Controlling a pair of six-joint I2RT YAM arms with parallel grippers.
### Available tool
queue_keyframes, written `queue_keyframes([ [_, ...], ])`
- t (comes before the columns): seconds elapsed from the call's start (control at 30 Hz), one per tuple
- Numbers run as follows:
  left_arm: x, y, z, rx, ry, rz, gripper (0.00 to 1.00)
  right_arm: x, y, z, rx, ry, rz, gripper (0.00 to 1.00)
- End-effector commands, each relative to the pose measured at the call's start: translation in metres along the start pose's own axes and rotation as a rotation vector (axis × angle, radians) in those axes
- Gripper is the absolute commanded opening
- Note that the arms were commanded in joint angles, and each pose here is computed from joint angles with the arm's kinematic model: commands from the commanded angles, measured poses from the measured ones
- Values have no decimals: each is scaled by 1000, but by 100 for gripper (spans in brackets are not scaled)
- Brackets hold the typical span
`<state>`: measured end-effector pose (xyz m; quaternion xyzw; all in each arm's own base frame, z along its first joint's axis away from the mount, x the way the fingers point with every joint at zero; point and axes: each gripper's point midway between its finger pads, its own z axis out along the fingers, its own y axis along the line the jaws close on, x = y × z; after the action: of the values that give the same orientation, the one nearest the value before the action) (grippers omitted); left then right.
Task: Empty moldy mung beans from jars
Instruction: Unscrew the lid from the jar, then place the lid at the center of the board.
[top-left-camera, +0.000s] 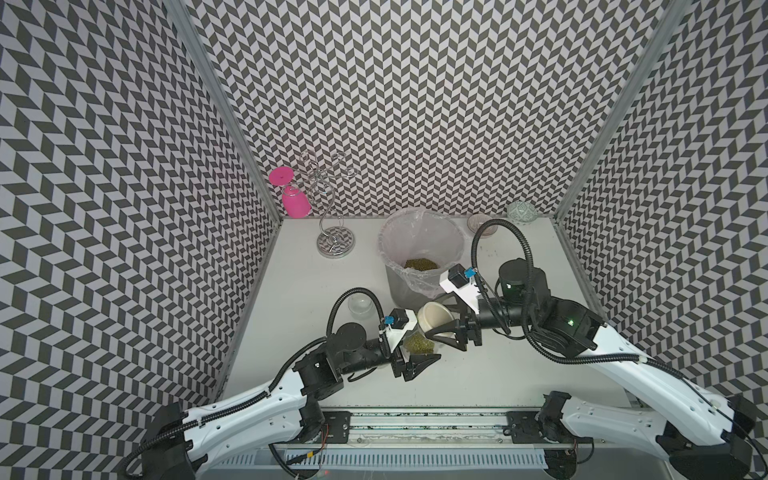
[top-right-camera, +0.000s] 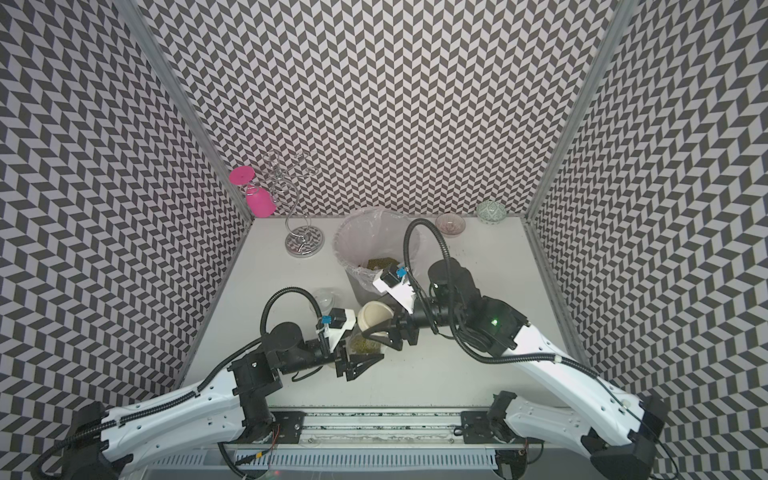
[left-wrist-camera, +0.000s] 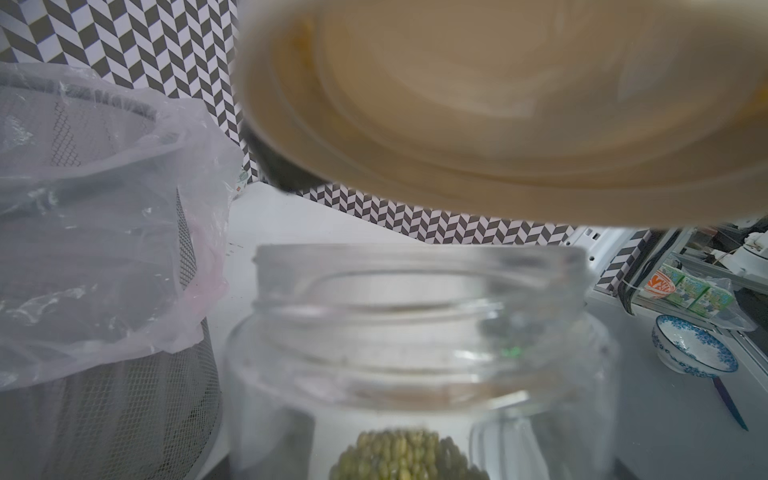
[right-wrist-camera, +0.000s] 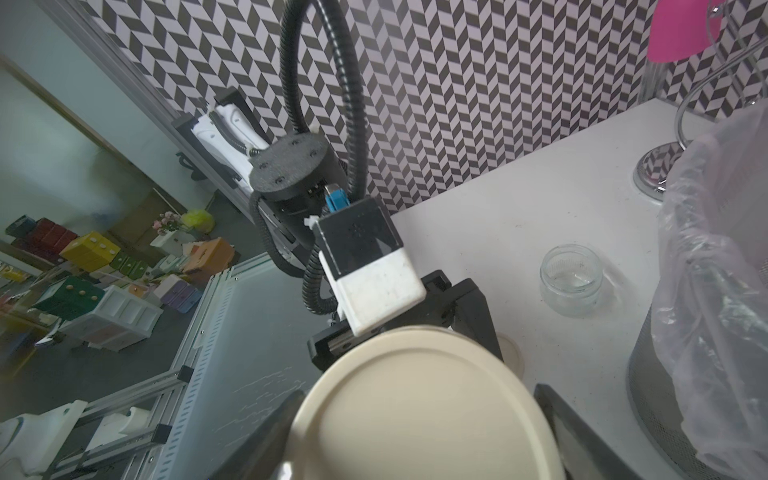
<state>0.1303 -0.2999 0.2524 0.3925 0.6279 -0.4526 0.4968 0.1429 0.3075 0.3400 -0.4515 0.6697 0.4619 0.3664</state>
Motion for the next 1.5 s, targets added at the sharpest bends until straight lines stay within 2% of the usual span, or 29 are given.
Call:
queue_keyframes([
  [0.0, -45, -8, -7, 18, -133, 28, 23, -32, 1, -15, 42, -115, -50, 64],
  [0.1, -44, -8, -8, 18, -135, 30, 23, -34, -13, -24, 133, -116, -23, 66],
  [0.27, -45, -8, -9, 18, -143, 32, 23, -23, -60, -49, 347, -109, 86, 66],
  [0.4, -45, -8, -11, 14, -147, 33, 23, 11, -113, -75, 572, -107, 218, 66],
  [0.57, -44, -7, -14, 4, -152, 34, 23, 78, -167, -94, 801, -83, 391, 66],
  [0.8, -46, -5, -17, -15, -146, 38, 23, 195, -220, -65, 882, 72, 588, 67],
  [0.93, -46, -4, -20, -25, -145, 34, 23, 244, -235, -51, 896, 215, 658, 67],
  [1.03, -44, -3, -21, -32, -136, 33, 23, 269, -241, -44, 903, 262, 699, 68],
  [1.1, -43, -2, -21, -36, -130, 32, 23, 272, -242, -41, 902, 273, 709, 73],
  [1.13, -43, -2, -21, -38, -131, 31, 23, 272, -243, -40, 910, 276, 706, 80],
  [1.17, -43, -2, -22, -40, -130, 31, 23, 270, -244, -42, 928, 282, 702, 95],
  [1.2, -43, -2, -22, -39, -130, 31, 23, 269, -245, -45, 944, 286, 698, 99],
  [1.37, -42, 1, -20, -54, -119, 25, 23, 250, -242, -56, 973, 291, 682, 99],
  [1.47, -45, 5, -17, -75, -86, 20, 23, 204, -229, -64, 936, 232, 612, 99],
])
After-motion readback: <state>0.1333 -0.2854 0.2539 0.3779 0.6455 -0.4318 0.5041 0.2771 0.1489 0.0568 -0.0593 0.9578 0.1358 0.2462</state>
